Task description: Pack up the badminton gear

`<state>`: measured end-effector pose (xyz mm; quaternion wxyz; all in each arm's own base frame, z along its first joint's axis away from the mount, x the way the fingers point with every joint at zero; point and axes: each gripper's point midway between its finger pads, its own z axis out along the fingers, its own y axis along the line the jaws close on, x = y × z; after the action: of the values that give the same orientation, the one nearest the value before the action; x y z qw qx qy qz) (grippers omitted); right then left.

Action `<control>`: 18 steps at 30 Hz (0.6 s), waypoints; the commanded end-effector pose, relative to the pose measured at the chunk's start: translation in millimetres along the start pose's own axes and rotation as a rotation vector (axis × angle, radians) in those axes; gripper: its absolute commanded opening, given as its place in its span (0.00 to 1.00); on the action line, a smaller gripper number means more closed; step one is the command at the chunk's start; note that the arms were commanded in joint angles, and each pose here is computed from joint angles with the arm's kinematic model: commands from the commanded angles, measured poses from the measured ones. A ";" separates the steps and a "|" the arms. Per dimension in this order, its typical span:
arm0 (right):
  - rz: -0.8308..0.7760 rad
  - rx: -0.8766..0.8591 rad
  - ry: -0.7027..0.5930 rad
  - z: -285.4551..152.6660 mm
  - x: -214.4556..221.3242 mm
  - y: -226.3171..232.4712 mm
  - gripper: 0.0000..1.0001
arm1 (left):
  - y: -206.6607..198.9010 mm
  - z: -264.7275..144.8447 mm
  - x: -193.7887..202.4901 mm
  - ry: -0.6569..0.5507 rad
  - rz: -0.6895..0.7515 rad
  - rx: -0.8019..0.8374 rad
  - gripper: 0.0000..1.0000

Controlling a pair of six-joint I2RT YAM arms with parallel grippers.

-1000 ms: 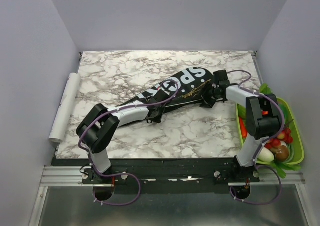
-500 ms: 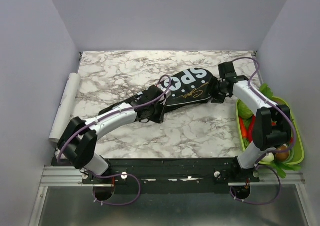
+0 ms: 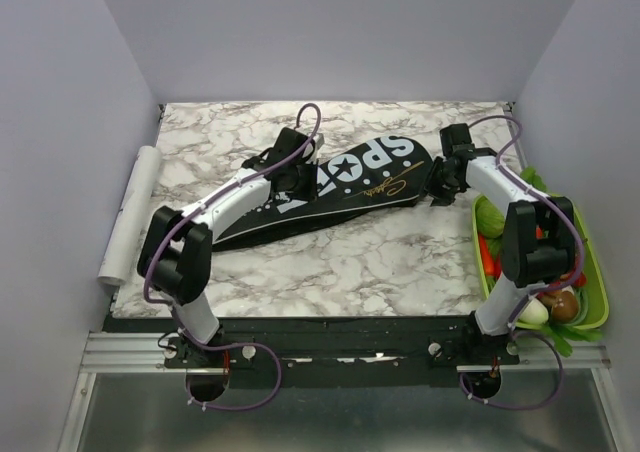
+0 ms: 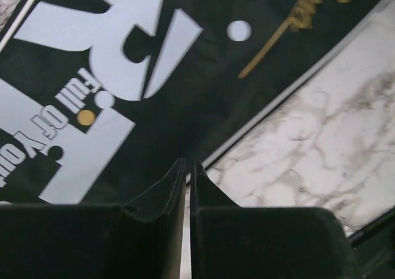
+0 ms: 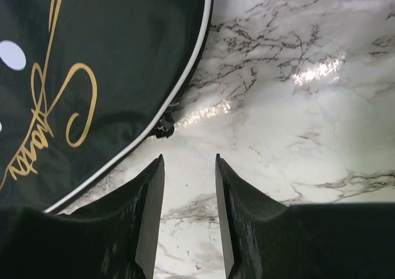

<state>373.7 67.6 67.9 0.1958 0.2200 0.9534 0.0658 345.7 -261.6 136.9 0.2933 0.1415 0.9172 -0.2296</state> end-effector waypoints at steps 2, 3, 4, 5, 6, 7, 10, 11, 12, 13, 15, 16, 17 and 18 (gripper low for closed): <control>0.036 0.011 -0.045 8.6 -26.7 4.4 0.42 | 45.5 34.2 20.9 0.097 -0.076 -0.066 0.11; 0.036 0.012 -0.040 10.5 -26.5 5.4 0.41 | 50.2 38.4 25.7 0.112 -0.079 -0.077 0.07; 0.042 0.008 -0.042 11.3 -28.0 6.4 0.41 | 55.6 45.2 35.4 0.141 -0.082 -0.091 0.05; 0.045 0.009 -0.040 14.2 -28.8 7.0 0.41 | 59.4 48.4 40.4 0.153 -0.084 -0.104 0.04; 0.045 0.002 -0.040 15.2 -29.9 9.0 0.41 | 61.2 51.0 44.9 0.163 -0.088 -0.107 0.03; 0.045 -0.008 -0.040 16.0 -30.9 12.1 0.40 | 64.1 54.7 53.2 0.183 -0.094 -0.113 0.03; 0.049 -0.013 -0.022 23.1 -28.8 13.8 0.38 | 66.6 60.1 64.9 0.205 -0.107 -0.111 0.03; 0.052 -0.012 -0.021 24.8 -29.0 13.3 0.38 | 66.2 61.0 65.4 0.205 -0.112 -0.108 0.03; 0.052 -0.006 -0.012 28.7 -26.5 12.5 0.38 | 66.7 61.6 66.9 0.207 -0.113 -0.109 0.03; 0.052 -0.004 -0.010 30.4 -26.3 11.6 0.37 | 67.1 61.9 68.1 0.210 -0.113 -0.110 0.03; 0.049 0.001 0.002 33.6 -22.7 10.4 0.36 | 67.6 62.4 68.1 0.210 -0.110 -0.111 0.02; 0.049 0.003 0.004 35.3 -21.3 9.5 0.36 | 68.0 62.5 68.6 0.213 -0.111 -0.113 0.02; 0.050 0.005 0.004 36.4 -21.0 8.3 0.36 | 68.5 62.7 68.7 0.214 -0.109 -0.115 0.03; 0.049 0.003 0.005 37.2 -20.4 8.9 0.35 | 68.6 62.9 68.8 0.215 -0.108 -0.115 0.02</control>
<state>402.3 68.6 46.6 0.1875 0.2373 0.9509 0.0651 353.7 -226.3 38.5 0.2011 0.0956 0.9581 -0.1801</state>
